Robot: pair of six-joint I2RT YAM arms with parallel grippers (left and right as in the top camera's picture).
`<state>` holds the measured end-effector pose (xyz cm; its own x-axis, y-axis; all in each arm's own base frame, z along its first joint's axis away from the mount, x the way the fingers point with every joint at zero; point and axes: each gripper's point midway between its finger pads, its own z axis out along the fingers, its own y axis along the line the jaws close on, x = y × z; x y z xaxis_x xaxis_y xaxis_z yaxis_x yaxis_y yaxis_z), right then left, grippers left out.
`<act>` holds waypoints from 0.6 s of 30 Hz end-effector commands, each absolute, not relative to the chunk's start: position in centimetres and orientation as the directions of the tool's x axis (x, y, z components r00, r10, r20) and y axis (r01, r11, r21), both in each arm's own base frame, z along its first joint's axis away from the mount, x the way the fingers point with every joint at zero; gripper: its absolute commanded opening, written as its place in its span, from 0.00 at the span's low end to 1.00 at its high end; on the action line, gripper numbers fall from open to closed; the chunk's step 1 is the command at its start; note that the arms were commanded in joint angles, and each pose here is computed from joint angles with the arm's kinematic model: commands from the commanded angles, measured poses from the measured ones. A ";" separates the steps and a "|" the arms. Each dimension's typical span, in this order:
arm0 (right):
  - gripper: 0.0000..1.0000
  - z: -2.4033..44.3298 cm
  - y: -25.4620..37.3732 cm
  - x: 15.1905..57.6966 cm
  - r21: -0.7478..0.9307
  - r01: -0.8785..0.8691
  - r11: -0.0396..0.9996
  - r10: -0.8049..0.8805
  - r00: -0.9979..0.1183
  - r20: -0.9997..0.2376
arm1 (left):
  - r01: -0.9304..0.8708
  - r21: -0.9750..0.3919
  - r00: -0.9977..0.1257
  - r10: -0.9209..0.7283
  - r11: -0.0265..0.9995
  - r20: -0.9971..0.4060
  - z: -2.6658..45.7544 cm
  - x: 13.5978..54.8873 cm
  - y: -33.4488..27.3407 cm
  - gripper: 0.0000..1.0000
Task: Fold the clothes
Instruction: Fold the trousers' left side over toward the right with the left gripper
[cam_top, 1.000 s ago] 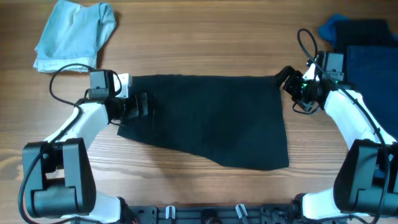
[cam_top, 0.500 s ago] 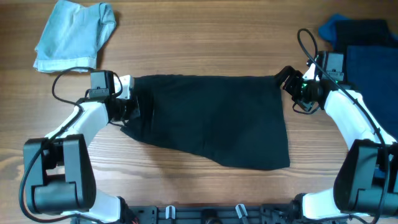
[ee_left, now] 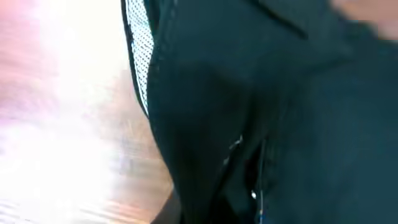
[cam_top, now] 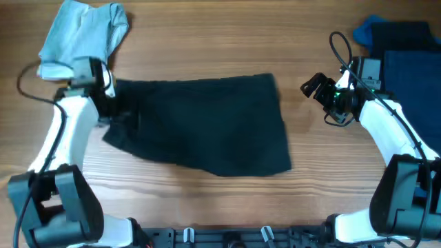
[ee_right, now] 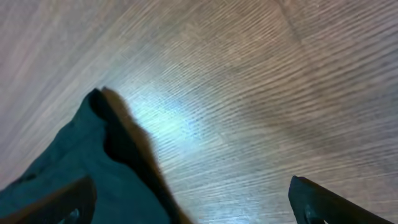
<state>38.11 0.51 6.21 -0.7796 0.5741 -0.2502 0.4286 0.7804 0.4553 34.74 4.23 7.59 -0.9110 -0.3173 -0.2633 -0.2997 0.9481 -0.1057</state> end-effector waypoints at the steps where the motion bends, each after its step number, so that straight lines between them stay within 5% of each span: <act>1: 1.00 6.0 0.7 37.9 0.461 0.434 0.774 0.579 -0.780 -0.238 | -0.280 -0.052 -0.897 -0.280 0.959 -0.343 12.6 36.5 4.0 0.04; 5: 1.00 6.0 0.7 37.9 0.461 0.434 0.774 0.579 -0.780 -0.238 | -0.200 -0.082 -0.895 -0.216 0.976 -0.391 17.6 37.9 -1.1 0.04; 18: 1.00 6.0 0.7 37.9 0.461 0.434 0.774 0.579 -0.780 -0.238 | -0.021 -0.202 -0.893 -0.109 0.979 -0.437 19.1 34.6 -19.6 0.04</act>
<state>38.11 0.51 6.21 -0.7796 0.5741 -0.2503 0.4282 0.7803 0.4557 34.13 -18.05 16.81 -0.9235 -0.0769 -0.3758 -0.0189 0.9876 -0.1557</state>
